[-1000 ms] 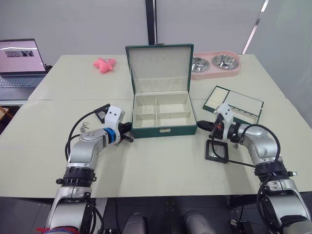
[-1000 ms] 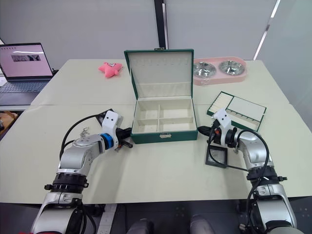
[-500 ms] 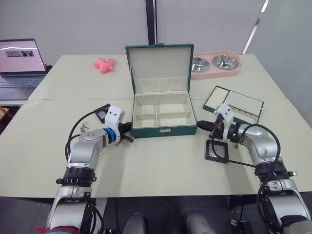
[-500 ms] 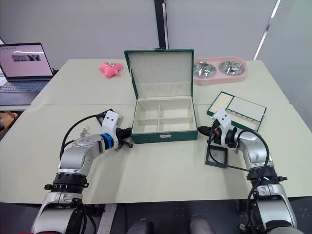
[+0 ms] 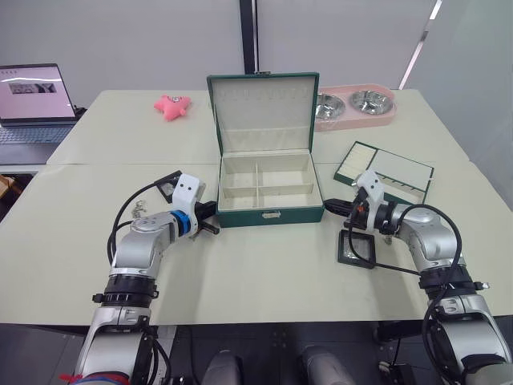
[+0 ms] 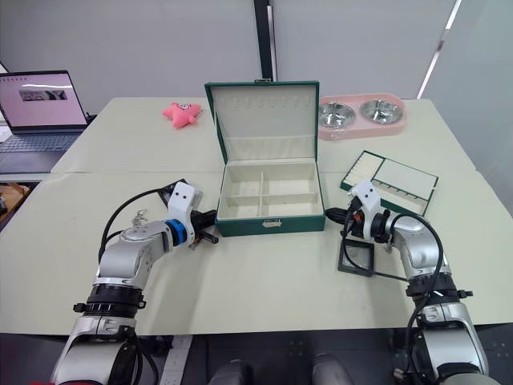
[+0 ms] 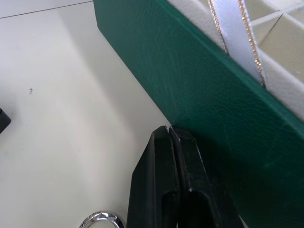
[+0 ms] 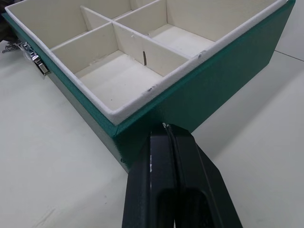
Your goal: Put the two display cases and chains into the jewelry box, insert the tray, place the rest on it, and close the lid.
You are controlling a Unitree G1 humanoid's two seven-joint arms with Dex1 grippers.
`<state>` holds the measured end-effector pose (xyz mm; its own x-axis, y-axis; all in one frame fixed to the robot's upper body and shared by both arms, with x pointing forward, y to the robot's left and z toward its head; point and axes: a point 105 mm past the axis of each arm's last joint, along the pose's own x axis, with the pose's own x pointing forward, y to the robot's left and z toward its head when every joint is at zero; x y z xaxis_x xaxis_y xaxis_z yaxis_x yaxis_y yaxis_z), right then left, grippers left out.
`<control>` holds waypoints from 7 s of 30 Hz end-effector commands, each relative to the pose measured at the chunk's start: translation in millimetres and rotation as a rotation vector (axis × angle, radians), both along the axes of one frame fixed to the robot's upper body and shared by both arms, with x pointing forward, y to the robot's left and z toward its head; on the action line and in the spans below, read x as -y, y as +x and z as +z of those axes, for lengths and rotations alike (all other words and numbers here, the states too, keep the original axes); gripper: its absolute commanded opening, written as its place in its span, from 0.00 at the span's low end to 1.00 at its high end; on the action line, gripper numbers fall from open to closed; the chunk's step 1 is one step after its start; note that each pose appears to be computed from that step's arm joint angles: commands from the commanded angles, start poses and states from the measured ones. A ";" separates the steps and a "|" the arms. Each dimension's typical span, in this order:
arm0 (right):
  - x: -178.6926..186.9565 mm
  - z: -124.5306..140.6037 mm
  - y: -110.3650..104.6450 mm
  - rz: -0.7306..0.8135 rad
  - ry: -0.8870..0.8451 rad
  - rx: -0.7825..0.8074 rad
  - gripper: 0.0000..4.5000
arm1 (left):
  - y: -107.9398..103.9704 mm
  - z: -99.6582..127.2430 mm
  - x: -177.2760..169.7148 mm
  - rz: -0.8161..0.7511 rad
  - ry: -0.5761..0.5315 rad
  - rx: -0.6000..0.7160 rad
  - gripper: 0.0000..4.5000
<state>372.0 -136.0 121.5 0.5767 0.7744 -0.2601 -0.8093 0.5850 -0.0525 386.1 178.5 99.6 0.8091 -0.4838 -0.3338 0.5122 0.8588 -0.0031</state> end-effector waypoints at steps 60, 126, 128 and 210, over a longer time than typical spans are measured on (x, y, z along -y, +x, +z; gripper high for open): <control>180.6 36.3 -83.0 -0.196 -0.115 -0.058 1.00 | -136.4 46.1 -236.0 0.249 0.261 -0.039 1.00; -93.7 56.0 -52.4 0.447 0.101 0.261 1.00 | -9.6 -6.2 -153.0 0.578 0.006 0.093 0.96; -92.7 56.4 -52.1 0.445 0.098 0.262 1.00 | -10.6 -7.3 -152.8 0.576 0.008 0.084 0.86; -2.9 115.8 -14.5 0.128 0.102 0.362 1.00 | 36.3 98.5 73.0 0.240 -0.250 0.236 0.00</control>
<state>358.5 -129.3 221.0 0.5054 0.8626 -0.0223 -0.8388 0.4851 -0.2471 421.4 109.8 178.3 0.9487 -0.3030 -0.0903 0.2882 0.9461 -0.1477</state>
